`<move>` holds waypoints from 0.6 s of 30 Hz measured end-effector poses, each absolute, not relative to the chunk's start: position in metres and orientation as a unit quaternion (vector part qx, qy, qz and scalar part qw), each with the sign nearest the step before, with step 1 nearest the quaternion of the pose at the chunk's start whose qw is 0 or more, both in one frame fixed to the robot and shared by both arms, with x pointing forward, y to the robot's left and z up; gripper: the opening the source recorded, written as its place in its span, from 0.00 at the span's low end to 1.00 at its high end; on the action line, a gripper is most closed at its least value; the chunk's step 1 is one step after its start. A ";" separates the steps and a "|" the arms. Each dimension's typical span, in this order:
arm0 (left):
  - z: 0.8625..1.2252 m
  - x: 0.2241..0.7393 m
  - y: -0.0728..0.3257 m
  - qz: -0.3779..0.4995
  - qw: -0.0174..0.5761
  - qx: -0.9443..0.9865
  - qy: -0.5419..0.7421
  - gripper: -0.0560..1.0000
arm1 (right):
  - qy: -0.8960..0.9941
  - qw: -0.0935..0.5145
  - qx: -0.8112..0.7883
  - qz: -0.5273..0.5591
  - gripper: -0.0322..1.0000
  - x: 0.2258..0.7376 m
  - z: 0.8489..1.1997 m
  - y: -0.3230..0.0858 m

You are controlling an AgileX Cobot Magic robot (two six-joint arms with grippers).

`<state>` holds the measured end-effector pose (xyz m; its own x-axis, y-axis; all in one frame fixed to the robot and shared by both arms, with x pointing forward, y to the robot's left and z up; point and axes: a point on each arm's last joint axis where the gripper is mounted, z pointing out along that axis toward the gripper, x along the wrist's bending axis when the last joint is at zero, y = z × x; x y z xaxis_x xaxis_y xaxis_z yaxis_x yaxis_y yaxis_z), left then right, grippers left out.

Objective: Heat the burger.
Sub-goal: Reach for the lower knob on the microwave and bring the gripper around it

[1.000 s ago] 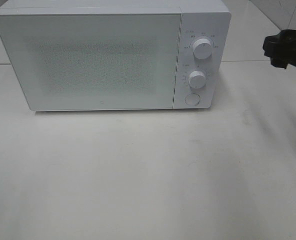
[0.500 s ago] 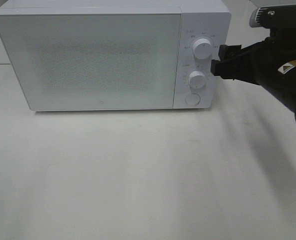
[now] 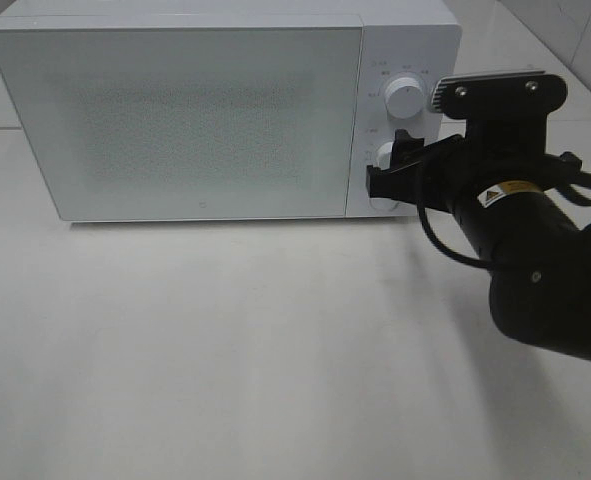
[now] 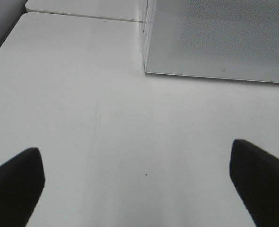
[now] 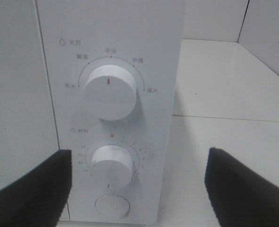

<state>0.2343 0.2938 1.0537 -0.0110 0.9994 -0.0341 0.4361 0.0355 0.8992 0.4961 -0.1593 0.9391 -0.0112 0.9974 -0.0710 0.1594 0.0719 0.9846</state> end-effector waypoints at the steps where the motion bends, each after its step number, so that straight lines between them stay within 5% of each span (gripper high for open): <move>1: 1.054 0.234 0.294 0.367 0.383 0.589 0.609 0.99 | 0.561 0.478 0.517 0.436 0.77 0.494 0.933 -0.155; 18: 1.054 0.234 0.294 0.367 0.383 0.589 0.609 0.99 | 0.562 0.446 0.548 0.430 0.77 0.493 0.903 -0.149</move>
<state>0.2343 0.2938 1.0537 -0.0110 0.9994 -0.0341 0.4361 0.0355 0.8992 0.4928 -0.1490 0.9032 -0.0011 0.9995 -0.0304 0.2314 0.0298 0.9724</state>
